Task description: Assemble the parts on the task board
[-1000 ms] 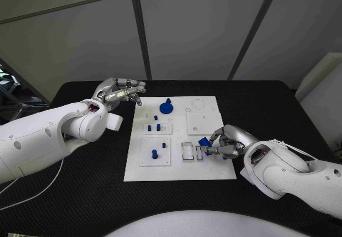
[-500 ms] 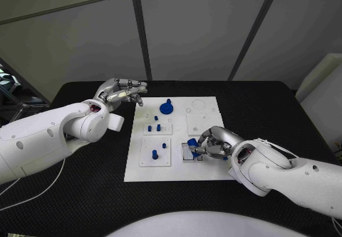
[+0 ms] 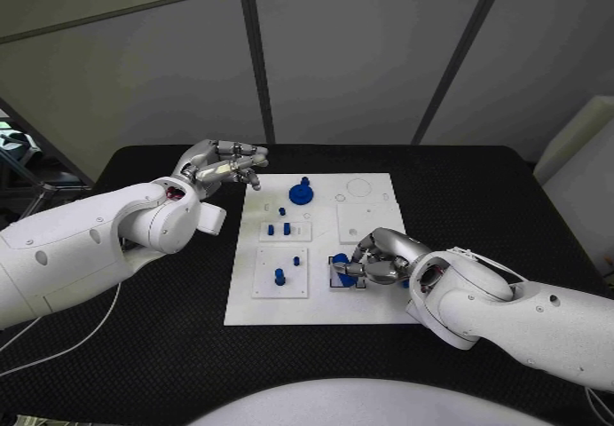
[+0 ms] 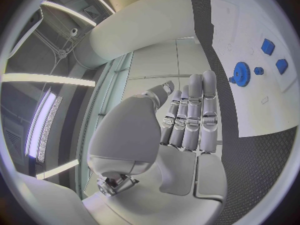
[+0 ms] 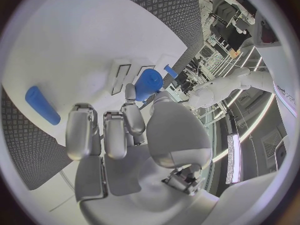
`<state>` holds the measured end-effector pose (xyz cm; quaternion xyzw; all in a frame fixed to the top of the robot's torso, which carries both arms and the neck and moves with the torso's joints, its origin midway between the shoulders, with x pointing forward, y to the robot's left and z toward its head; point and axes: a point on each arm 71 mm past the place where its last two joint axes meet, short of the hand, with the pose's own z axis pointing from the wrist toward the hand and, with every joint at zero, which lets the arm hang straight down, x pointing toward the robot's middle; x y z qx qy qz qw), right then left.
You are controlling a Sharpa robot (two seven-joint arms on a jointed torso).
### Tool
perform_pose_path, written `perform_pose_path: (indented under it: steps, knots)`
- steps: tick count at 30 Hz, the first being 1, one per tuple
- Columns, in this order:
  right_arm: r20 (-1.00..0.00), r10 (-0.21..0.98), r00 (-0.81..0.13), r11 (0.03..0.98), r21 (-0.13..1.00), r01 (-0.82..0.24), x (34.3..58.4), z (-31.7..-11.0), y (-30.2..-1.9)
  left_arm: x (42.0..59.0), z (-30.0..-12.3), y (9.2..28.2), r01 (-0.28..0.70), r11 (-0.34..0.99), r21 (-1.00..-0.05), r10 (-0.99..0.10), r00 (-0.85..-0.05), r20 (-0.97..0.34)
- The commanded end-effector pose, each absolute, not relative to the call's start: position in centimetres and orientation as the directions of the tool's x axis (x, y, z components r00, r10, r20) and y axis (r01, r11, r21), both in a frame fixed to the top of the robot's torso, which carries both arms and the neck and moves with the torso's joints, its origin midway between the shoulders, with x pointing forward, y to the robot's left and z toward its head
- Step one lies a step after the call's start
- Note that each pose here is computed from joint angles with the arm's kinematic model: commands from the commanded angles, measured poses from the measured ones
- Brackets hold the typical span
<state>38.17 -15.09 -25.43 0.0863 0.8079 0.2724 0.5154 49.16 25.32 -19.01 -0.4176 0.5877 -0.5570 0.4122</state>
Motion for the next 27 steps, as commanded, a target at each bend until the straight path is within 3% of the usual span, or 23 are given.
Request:
perform_pose_path:
  steps: [1, 16, 27]
  knots:
    - [-0.797, 0.395, -0.456, 0.846, 0.509, -0.157, 38.22, -25.41, -14.97, 49.17, -18.87, 25.17, -0.028, 0.024, -0.999, -0.946, -0.324, -0.014]
    - [-0.813, 0.385, -0.436, 0.853, 0.494, -0.168, 38.33, -25.32, -14.80, 49.16, -18.86, 25.15, -0.028, 0.024, -0.999, -0.946, -0.324, -0.014]
    - [-0.817, 0.365, -0.447, 0.830, 0.503, -0.241, 37.54, -24.70, -14.83, 49.15, -18.86, 25.30, -0.028, 0.026, -0.999, -0.947, -0.321, -0.015]
